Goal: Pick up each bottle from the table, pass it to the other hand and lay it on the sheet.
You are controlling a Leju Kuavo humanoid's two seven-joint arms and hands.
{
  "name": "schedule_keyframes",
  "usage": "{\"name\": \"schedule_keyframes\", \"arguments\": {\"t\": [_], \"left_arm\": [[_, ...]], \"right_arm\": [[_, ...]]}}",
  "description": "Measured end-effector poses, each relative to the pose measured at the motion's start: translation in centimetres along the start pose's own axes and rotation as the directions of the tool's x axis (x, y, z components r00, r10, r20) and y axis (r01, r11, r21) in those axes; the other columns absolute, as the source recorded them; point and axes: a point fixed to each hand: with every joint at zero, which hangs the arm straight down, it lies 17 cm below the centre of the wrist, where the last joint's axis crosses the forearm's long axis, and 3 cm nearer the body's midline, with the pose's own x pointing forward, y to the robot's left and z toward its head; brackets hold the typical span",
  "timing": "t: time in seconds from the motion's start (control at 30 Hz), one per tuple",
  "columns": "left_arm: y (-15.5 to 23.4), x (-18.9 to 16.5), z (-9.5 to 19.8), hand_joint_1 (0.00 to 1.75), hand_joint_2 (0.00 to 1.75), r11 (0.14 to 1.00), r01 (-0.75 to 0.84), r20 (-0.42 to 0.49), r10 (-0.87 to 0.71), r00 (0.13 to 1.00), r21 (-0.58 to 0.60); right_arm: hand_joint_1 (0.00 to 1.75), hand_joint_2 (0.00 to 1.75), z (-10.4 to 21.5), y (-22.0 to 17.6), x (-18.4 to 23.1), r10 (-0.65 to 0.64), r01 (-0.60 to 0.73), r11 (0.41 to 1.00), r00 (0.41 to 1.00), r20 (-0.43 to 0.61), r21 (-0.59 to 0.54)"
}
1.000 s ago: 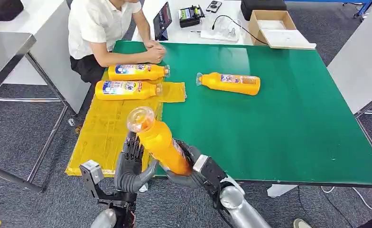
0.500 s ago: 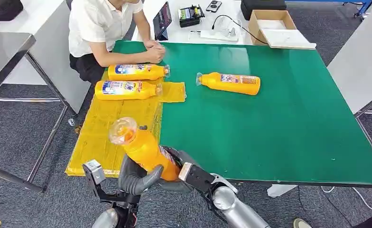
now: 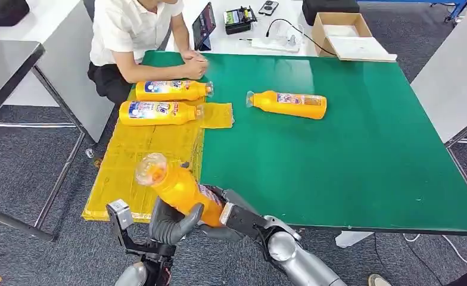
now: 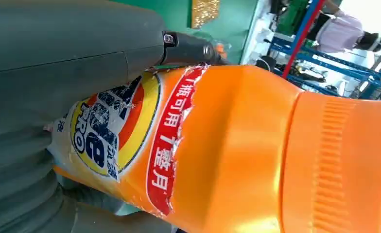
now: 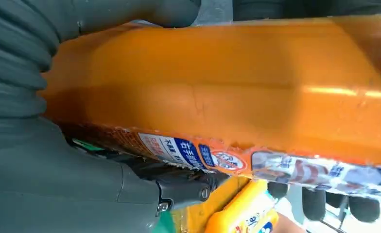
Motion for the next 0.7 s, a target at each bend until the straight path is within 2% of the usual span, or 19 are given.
{"name": "schedule_keyframes", "arguments": {"t": [0.3,0.53,0.57,0.6,0.63,0.7], "left_arm": [[0.9,-1.7,0.1,1.75,1.75,0.999,-0.031,-0.061,0.032,0.998,0.019],[1.1,-2.2,0.2,1.75,1.75,0.999,-0.027,-0.074,0.029,0.997,0.021],[1.1,-2.2,0.2,1.75,1.75,0.999,-0.027,-0.074,0.029,0.997,0.021],[1.1,-2.2,0.2,1.75,1.75,0.999,-0.027,-0.075,0.029,0.997,0.021],[1.1,-2.3,0.2,1.75,1.75,0.999,-0.03,-0.079,0.031,0.996,0.022],[1.1,-2.4,0.1,1.75,1.75,0.999,-0.033,-0.082,0.034,0.996,0.024]], "right_arm": [[1.75,1.75,0.1,0.5,-1.1,0.053,-0.052,0.998,0.998,-0.036,0.022],[1.75,1.75,0.3,0.6,-1.5,0.061,-0.06,0.998,0.997,-0.047,0.028],[1.52,1.75,0.2,0.6,-1.5,0.062,-0.06,0.998,0.997,-0.047,0.028],[0.45,1.75,0.2,0.6,-1.5,0.062,-0.061,0.998,0.997,-0.047,0.027],[0.0,1.75,0.2,0.6,-1.5,0.064,-0.063,0.998,0.997,-0.048,0.025],[0.0,1.75,0.2,0.4,-1.7,0.069,-0.068,0.998,0.996,-0.054,0.018]]}}
